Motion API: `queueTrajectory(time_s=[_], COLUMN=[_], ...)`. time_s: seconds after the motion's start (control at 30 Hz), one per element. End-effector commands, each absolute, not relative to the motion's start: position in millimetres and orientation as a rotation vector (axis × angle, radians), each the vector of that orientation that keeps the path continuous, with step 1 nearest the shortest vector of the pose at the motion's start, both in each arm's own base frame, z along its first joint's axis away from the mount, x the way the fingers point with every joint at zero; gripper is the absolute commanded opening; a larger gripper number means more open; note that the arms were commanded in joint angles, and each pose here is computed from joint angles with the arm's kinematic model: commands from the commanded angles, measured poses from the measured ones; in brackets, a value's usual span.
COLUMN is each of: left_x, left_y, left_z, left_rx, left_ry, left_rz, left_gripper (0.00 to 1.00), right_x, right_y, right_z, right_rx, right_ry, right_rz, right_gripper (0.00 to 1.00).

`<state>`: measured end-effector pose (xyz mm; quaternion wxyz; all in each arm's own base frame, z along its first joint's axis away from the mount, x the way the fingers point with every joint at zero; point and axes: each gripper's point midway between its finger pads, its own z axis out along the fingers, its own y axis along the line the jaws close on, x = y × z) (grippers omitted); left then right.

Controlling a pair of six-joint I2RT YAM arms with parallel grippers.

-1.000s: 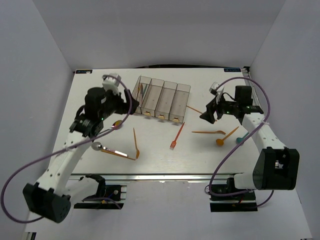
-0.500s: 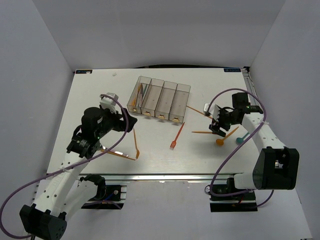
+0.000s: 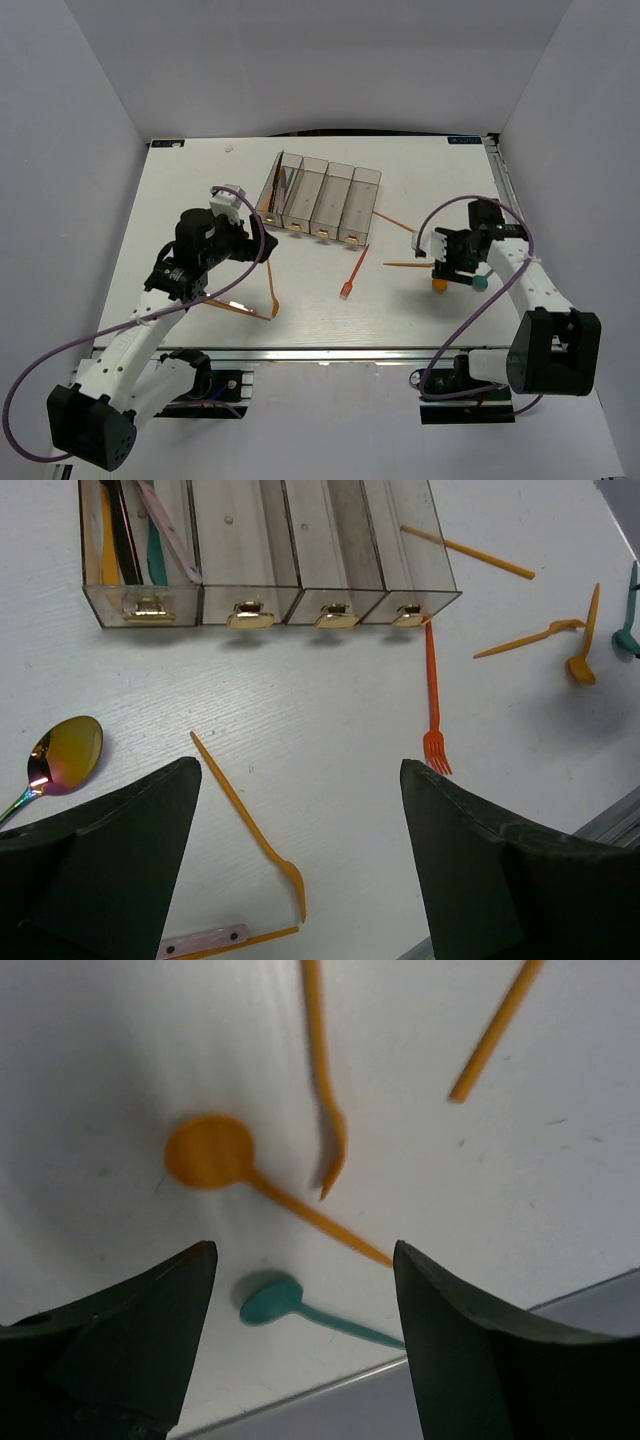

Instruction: Sort the eating utensils into containers

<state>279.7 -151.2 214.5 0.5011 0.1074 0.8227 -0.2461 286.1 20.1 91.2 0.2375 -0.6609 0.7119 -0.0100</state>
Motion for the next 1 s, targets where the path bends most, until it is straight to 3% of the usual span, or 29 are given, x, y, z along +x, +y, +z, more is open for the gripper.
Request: queueTrajectory(time_s=[0.0, 0.43, 0.97], left_x=[279.6, 285.0, 287.2], left_y=[-153.7, -149.0, -148.1], left_z=[208.5, 202.2, 196.0], left_rx=[0.276, 0.269, 0.265], left_ry=[1.999, 2.015, 2.037], left_rz=[-0.606, -0.568, -0.572], left_gripper=[0.92, 0.92, 0.92], right_x=[255.7, 275.7, 298.5], right_y=[-5.7, -87.4, -123.5], right_z=[89.3, 79.3, 52.8], right_rx=[-2.099, -2.168, -2.392], right_ry=[1.815, 1.971, 1.956], right_rz=[-0.064, -0.266, -0.321], right_gripper=[0.77, 0.70, 0.67])
